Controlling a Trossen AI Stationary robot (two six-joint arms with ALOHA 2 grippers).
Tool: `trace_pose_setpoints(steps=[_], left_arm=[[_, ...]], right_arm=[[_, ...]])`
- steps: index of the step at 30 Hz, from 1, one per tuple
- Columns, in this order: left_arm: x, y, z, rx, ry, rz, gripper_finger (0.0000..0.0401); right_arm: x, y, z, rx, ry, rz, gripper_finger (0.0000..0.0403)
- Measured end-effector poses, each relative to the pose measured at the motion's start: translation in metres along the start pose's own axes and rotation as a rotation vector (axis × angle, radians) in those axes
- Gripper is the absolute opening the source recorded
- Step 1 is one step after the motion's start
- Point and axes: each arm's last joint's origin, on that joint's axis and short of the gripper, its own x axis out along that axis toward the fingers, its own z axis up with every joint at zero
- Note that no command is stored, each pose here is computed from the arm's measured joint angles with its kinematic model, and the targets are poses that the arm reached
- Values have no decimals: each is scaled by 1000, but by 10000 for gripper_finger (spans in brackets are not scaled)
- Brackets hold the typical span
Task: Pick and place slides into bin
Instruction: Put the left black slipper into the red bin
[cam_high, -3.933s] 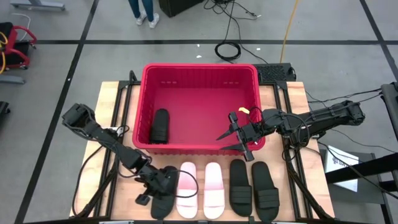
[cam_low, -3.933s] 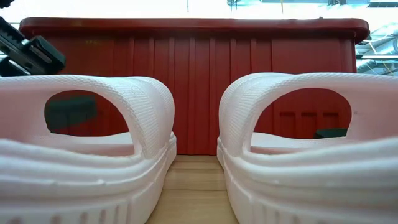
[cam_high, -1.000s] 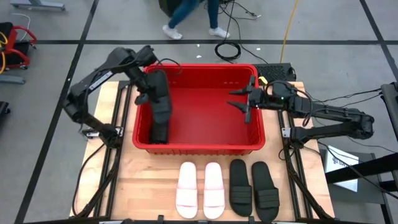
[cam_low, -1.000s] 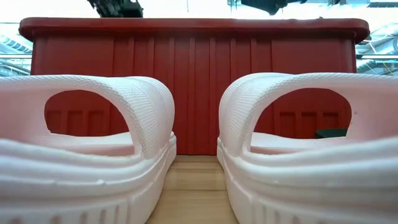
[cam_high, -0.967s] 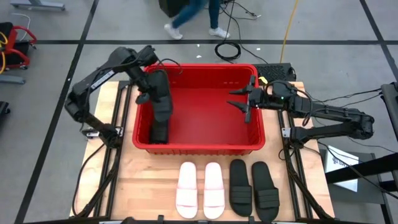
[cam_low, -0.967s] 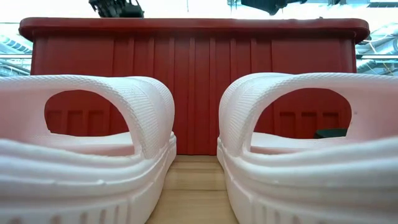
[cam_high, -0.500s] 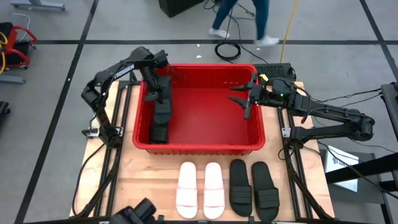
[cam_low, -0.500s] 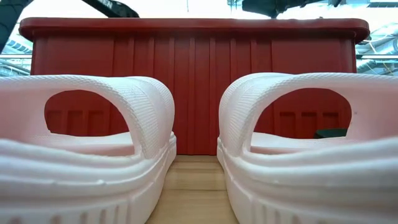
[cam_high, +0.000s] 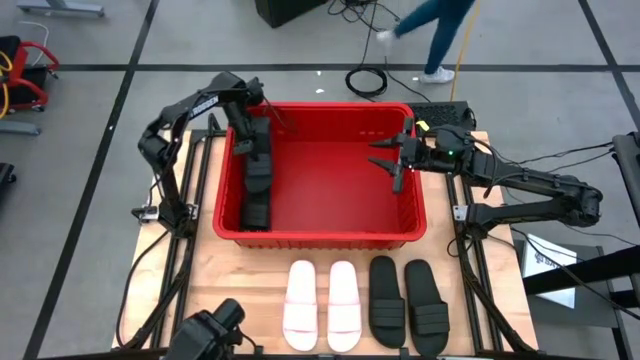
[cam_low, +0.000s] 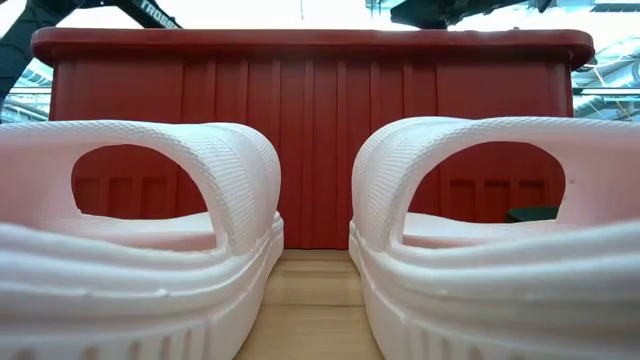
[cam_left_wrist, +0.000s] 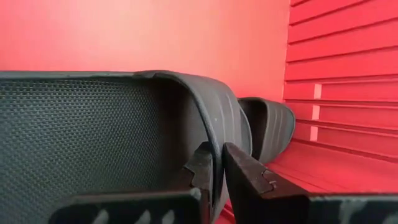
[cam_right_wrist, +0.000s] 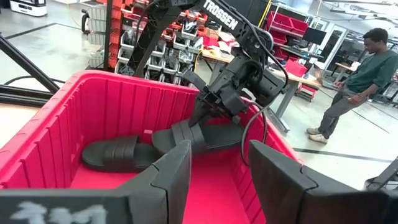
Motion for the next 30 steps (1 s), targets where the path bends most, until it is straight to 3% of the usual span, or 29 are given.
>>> trace_pose_setpoints(steps=[19, 30], left_arm=[[6, 3, 3, -37, 40, 10, 31], [19, -10, 15, -34, 81, 3, 31]], right_arm=[[0, 0, 0, -2, 0, -2, 153], [0, 0, -1, 0, 12, 1, 153]])
